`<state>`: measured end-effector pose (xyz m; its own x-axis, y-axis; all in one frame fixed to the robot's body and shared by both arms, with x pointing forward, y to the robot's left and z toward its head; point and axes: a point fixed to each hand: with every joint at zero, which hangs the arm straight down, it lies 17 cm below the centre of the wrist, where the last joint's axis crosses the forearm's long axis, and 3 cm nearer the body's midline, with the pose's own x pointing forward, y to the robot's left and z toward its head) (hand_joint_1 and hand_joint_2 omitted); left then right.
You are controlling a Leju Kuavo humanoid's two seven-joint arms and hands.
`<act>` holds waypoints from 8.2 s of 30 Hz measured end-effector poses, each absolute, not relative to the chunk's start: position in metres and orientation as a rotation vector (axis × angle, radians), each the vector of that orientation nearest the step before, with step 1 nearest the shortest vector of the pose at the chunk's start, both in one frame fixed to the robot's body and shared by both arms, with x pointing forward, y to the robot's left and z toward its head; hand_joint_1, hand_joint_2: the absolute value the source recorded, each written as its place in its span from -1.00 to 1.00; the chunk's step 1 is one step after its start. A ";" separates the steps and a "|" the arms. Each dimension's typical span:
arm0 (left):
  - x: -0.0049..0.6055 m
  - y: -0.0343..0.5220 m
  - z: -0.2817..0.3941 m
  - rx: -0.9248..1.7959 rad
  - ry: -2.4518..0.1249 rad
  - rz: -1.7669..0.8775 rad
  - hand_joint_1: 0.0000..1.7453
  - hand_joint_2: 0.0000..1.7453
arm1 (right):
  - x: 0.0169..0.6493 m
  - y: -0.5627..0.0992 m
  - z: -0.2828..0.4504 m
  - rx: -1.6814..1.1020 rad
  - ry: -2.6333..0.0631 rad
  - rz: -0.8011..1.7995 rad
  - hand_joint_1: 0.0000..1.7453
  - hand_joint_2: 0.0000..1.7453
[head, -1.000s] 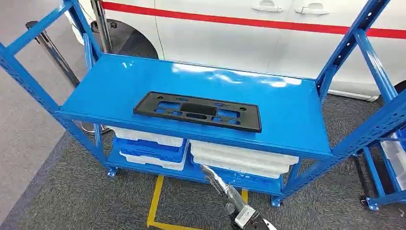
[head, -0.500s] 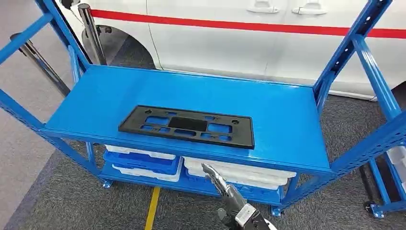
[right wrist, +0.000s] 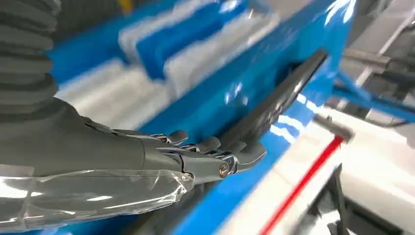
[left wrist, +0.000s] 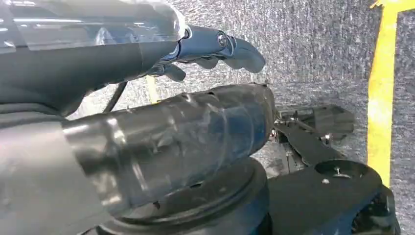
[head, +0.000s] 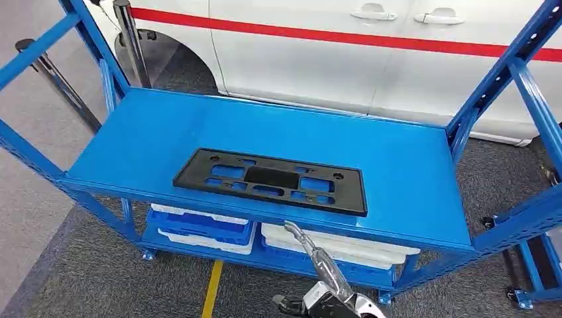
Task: Take the parts from the cabinet and place them on the table.
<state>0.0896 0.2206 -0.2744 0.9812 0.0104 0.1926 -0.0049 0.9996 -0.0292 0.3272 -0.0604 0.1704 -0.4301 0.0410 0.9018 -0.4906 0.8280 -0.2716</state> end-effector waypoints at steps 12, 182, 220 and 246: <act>0.086 0.221 -0.275 -0.033 -0.180 -0.001 -1.00 -1.00 | 0.362 -0.063 0.171 -0.214 -2.030 0.883 -1.00 1.00; 0.088 0.211 -0.273 -0.070 -0.174 -0.037 -1.00 1.00 | 0.449 -0.162 0.223 -1.056 -1.989 0.703 0.78 1.00; 0.092 0.210 -0.272 -0.082 -0.187 -0.002 -1.00 1.00 | 0.399 -0.063 0.181 0.636 -1.749 0.235 0.78 1.00; 0.098 0.180 -0.267 -0.128 -0.193 -0.052 -1.00 1.00 | 0.314 -0.008 0.214 1.117 -1.739 0.221 0.78 1.00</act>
